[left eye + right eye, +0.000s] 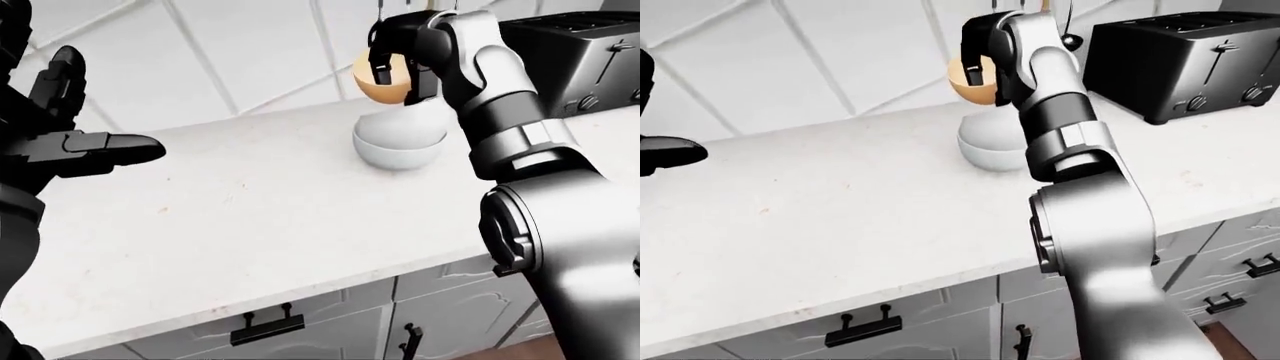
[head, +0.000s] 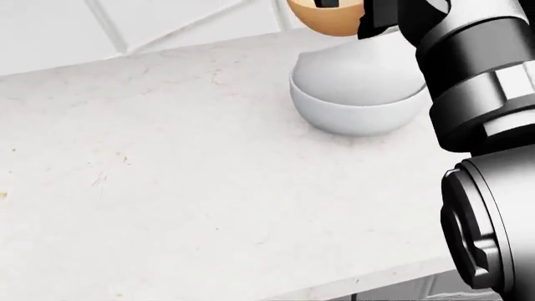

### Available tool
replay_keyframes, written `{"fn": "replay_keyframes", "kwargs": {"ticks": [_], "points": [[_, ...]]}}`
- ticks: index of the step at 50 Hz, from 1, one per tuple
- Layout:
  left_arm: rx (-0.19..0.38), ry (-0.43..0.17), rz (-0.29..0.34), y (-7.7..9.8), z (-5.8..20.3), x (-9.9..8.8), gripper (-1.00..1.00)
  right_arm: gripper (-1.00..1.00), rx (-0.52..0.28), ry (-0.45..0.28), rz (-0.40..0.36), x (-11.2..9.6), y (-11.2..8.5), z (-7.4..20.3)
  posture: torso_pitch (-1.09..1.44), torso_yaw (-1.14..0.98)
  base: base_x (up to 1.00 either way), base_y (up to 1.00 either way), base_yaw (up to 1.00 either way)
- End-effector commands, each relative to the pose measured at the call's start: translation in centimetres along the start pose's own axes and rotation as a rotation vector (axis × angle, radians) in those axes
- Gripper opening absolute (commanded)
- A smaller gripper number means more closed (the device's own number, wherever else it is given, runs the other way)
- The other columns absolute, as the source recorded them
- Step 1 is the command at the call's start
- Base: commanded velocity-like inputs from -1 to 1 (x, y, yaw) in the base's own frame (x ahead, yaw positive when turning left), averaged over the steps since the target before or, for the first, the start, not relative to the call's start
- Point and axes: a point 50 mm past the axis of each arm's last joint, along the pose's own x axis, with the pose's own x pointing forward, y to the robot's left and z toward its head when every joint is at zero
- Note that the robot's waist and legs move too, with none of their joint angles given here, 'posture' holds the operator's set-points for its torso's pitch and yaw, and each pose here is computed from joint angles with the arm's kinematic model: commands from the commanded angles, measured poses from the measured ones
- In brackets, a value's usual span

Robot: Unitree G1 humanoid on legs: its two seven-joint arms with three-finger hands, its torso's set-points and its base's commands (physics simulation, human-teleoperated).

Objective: Stack the bowls from largest to smallest.

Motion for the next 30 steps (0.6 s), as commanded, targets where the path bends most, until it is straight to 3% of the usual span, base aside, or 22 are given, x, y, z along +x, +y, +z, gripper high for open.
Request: {"fn": "replay_keyframes", "kwargs": {"ticks": [1, 5, 8, 17, 22, 27, 30], "points": [[0.005, -0.068, 0.012, 0.2, 1.2, -0.1, 1.00, -1.00, -0.014, 0.015, -0.113, -1.2, -3.0, -0.1, -0.27, 0.00, 0.00, 0.00, 0.00], [0.000, -0.065, 0.012, 0.1, 1.1, -0.1, 1.00, -1.00, -0.009, 0.039, -0.103, -1.2, -2.9, -0.5, -0.27, 0.00, 0.00, 0.00, 0.00], [-0.007, -0.067, 0.014, 0.1, 1.3, 0.0, 1.00, -0.76, -0.017, 0.053, -0.102, -1.3, -3.0, -0.8, -0.27, 0.00, 0.00, 0.00, 0.00], [-0.013, -0.071, 0.019, 0.2, 1.6, 0.0, 1.00, -0.85, -0.034, 0.056, -0.115, -2.2, -4.5, -1.1, -0.27, 0.00, 0.00, 0.00, 0.00], [-0.014, -0.072, 0.021, 0.1, 1.6, 0.0, 1.00, -0.80, -0.030, 0.045, -0.121, -2.6, -5.0, -1.1, -0.27, 0.00, 0.00, 0.00, 0.00], [-0.014, -0.074, 0.025, 0.1, 1.8, 0.0, 1.00, -0.70, -0.029, 0.031, -0.108, -2.5, -4.6, -1.0, -0.27, 0.00, 0.00, 0.00, 0.00], [-0.011, -0.075, 0.025, 0.1, 1.7, 0.1, 1.00, -0.75, -0.026, 0.027, -0.097, -2.5, -4.4, -1.0, -0.27, 0.00, 0.00, 0.00, 0.00]]}}
